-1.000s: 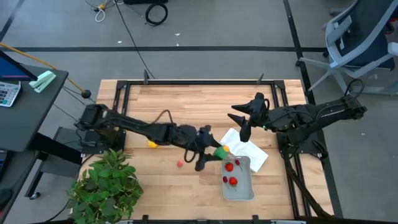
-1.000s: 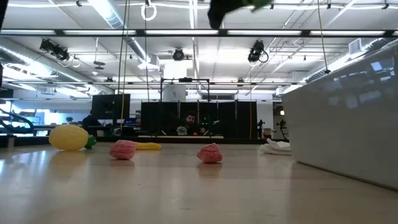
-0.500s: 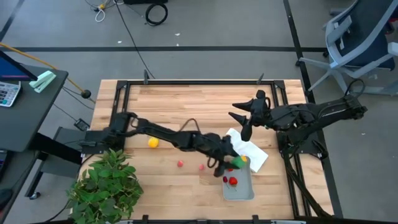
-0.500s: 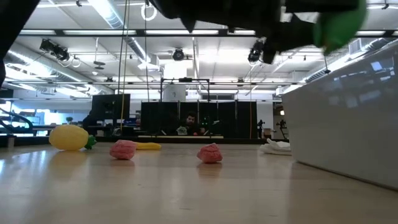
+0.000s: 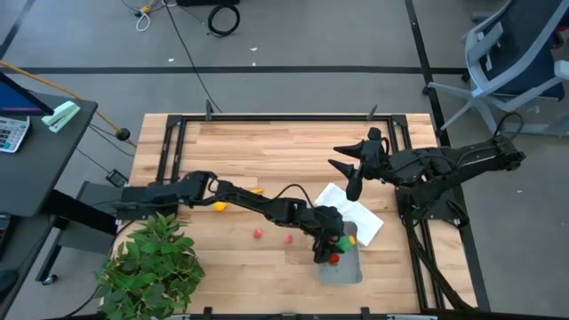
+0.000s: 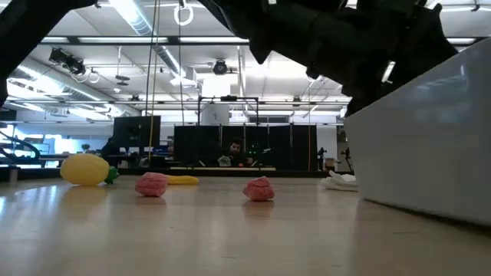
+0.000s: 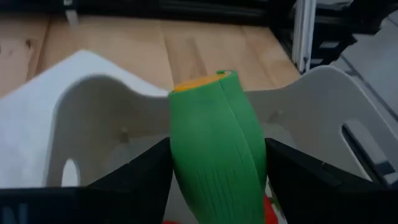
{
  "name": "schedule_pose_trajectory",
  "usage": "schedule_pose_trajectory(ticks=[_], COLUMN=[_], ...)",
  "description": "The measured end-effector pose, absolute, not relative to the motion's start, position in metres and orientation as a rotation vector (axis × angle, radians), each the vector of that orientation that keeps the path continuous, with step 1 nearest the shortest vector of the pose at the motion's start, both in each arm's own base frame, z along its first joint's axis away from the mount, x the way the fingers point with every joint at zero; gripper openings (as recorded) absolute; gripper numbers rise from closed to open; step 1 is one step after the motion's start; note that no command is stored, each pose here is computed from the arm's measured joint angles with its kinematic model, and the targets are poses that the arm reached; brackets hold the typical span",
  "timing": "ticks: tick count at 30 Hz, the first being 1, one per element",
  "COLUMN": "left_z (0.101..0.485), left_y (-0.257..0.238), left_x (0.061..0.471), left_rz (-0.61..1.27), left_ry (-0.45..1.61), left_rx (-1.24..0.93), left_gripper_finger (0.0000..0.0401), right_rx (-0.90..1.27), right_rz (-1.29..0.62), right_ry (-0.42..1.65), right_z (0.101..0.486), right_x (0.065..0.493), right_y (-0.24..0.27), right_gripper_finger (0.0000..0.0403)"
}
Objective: Pick and placing Produce into tupperware
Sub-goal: Put the green corn into the gray bin, then put the left pink peach into the gray bin
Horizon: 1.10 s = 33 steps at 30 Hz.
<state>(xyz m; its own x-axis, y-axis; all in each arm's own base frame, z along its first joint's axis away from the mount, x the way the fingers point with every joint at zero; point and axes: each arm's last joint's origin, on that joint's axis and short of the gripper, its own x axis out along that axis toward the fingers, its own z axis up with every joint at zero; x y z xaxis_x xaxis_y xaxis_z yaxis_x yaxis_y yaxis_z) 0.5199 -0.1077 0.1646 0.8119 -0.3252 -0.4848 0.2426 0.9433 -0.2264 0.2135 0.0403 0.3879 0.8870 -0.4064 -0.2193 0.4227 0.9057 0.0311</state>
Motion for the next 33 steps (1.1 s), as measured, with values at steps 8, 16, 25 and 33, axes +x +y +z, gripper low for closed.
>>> schedule_pose_trajectory(ticks=[8,16,25,33], left_z=[0.165,0.185,0.271,0.291], left_y=[-0.106,-0.096,-0.067,-0.054], left_x=[0.52,0.523,0.499,0.442], left_rz=[-0.302,-0.282,-0.181,-0.086], left_ry=[0.544,0.57,0.915,1.392], left_rx=[-0.157,-0.155,-0.176,-0.156], left_gripper_finger=[0.027,0.0268,0.0261,0.026], right_rx=[0.07,0.071,0.094,0.115], right_rz=[-0.43,-0.43,-0.435,-0.428], right_ry=[0.212,0.211,0.189,0.189], right_z=[0.388,0.388,0.393,0.392], right_x=[0.213,0.214,0.207,0.206], right_y=[0.04,0.04,0.038,0.039], right_gripper_finger=[0.0183,0.0183,0.0181,0.0181])
